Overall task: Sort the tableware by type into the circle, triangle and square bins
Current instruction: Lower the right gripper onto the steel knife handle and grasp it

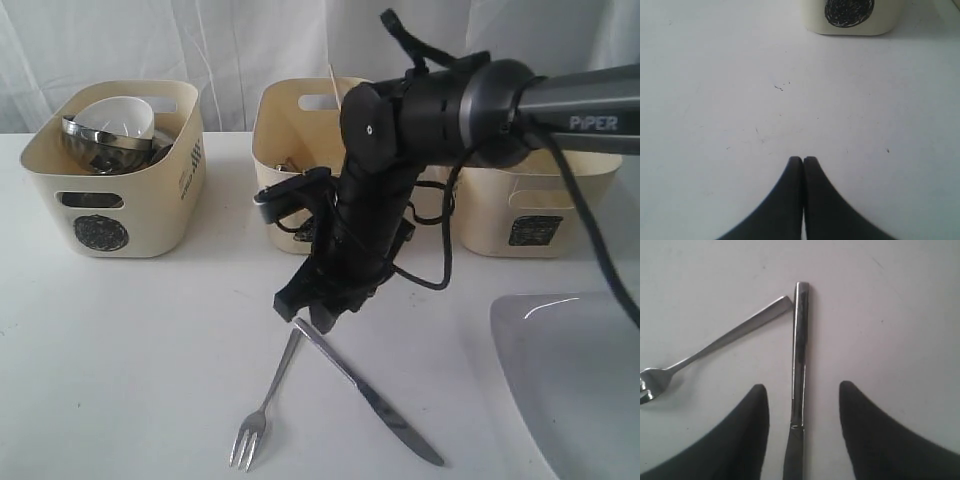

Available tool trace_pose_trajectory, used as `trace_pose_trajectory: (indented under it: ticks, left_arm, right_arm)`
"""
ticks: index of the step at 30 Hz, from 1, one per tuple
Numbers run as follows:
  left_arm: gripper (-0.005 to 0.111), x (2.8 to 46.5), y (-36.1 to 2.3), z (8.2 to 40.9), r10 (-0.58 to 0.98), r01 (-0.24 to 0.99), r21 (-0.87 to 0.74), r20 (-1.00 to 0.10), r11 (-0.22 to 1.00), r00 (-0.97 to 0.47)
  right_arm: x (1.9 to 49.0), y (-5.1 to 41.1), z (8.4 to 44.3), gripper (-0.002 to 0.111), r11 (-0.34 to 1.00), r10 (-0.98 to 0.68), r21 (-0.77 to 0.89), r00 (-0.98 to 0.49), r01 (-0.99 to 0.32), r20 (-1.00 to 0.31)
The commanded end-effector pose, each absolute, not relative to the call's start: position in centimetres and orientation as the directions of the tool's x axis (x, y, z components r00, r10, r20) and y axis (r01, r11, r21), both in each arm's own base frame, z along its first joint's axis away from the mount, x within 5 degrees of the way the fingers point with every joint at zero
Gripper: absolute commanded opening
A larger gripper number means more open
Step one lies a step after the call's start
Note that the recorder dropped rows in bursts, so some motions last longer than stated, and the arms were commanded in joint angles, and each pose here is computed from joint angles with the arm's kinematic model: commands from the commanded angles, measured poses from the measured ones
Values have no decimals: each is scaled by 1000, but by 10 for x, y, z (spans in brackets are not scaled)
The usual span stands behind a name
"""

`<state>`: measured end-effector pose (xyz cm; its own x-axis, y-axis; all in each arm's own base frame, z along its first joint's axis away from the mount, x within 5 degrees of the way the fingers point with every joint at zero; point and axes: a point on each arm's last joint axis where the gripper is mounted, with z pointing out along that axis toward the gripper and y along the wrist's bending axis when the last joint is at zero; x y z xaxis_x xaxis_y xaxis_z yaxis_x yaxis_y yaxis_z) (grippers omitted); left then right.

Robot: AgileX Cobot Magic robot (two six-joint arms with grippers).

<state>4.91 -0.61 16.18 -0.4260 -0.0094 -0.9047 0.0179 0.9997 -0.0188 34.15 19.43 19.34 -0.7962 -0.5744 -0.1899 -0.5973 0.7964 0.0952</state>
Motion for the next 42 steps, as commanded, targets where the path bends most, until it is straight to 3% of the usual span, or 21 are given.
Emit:
trace_pose_trajectory:
  ticks: [1,13,21,25,28,30,35,42]
  left_arm:
    - [0,49,-6,159,-11,20,-22,-900,1000,-436]
    - [0,49,-6,159,-11,20,-22,-900,1000,-436]
    - [0,49,-6,159,-11,20,-22,-900,1000,-436]
    - [0,49,-6,159,-11,20,-22,-900,1000,-436]
    - [0,49,-6,159,-11,20,-22,-900,1000,-436]
    - [0,49,-6,159,-11,20,-22,-900,1000,-436]
    - [0,49,-6,159,-11,20,-22,-900,1000,-436]
    - [0,49,-6,159,-11,20,-22,-900,1000,-436]
  right_arm:
    - [345,196,167,45,788,-596,87,-791,-609,-135]
    - [349,199,134,45,795,-592,101,-802,-598,-84]
    - [349,199,121,39,797,-592,110,-804,-593,-44]
    - [344,200,98,39,796,-600,120,-799,-593,36]
    - [346,203,77,38,839,-540,85,-842,-538,0]
    - [346,202,67,29,883,-465,72,-885,-464,5]
    - [348,203,61,0,881,-468,70,-884,-467,-6]
    - [346,202,62,0,868,-494,74,-870,-492,12]
